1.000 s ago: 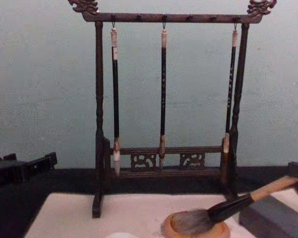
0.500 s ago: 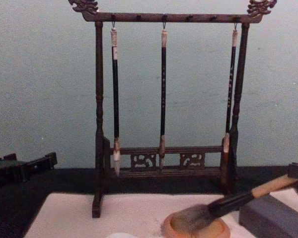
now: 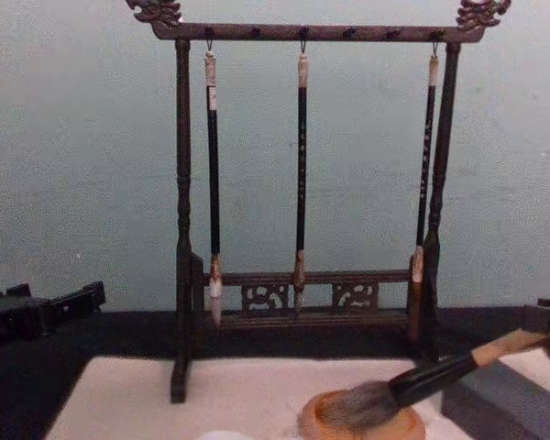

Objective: Pick up the brush from the inkstone, write on the paper, then place the brush back to its original position.

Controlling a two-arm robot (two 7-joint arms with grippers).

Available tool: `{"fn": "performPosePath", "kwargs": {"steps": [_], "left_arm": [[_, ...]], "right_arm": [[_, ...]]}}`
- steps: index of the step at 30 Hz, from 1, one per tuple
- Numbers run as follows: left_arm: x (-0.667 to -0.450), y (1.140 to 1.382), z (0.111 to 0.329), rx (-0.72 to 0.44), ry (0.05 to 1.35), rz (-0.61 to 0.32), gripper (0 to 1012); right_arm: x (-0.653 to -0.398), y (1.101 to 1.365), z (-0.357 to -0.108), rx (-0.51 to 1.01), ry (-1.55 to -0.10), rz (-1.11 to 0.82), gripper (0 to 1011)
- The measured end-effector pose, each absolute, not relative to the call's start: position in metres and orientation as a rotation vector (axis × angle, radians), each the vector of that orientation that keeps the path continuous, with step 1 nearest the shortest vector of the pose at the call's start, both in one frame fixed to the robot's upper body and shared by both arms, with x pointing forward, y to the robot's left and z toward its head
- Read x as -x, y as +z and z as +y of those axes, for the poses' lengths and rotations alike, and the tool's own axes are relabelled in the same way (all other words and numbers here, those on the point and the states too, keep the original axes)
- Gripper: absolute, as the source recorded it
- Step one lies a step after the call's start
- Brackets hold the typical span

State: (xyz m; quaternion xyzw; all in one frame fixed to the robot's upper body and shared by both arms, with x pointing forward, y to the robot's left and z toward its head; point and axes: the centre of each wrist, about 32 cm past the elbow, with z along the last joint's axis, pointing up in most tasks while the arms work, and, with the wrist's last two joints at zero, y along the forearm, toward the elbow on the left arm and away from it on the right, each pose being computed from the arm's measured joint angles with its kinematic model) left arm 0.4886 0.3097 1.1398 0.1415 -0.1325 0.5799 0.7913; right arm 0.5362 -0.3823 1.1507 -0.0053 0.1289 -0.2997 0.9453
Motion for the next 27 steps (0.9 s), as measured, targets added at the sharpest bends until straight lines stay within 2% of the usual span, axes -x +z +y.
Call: {"fn": "performPosePath", "kwargs": {"steps": [1, 2, 3, 6, 11, 27], "left_arm": [[-0.489, 1.140, 0.310, -0.304, 1.248, -0.285, 1002], [-0.489, 1.140, 0.310, -0.304, 1.248, -0.285, 1002], [-0.489, 1.140, 0.310, -0.304, 1.248, -0.285, 1002], [-0.489, 1.140, 0.310, -0.304, 1.248, -0.285, 1002], [-0.489, 1.140, 0.310, -0.304, 1.248, -0.285, 1002], [-0.489, 1.140, 0.310, -0.304, 1.248, -0.285, 1002]], "right_arm": [[-0.536, 1.151, -0.382, 0.011, -0.611, 0.263, 715], [-0.536, 1.150, -0.382, 0.010, -0.607, 0.263, 775], [-0.537, 1.150, -0.382, 0.010, -0.605, 0.264, 785], [-0.537, 1.150, -0.382, 0.012, -0.606, 0.263, 902], [-0.537, 1.152, -0.385, 0.024, -0.619, 0.255, 1005], [-0.532, 1.148, -0.405, 0.038, -0.711, 0.256, 1008]]}}
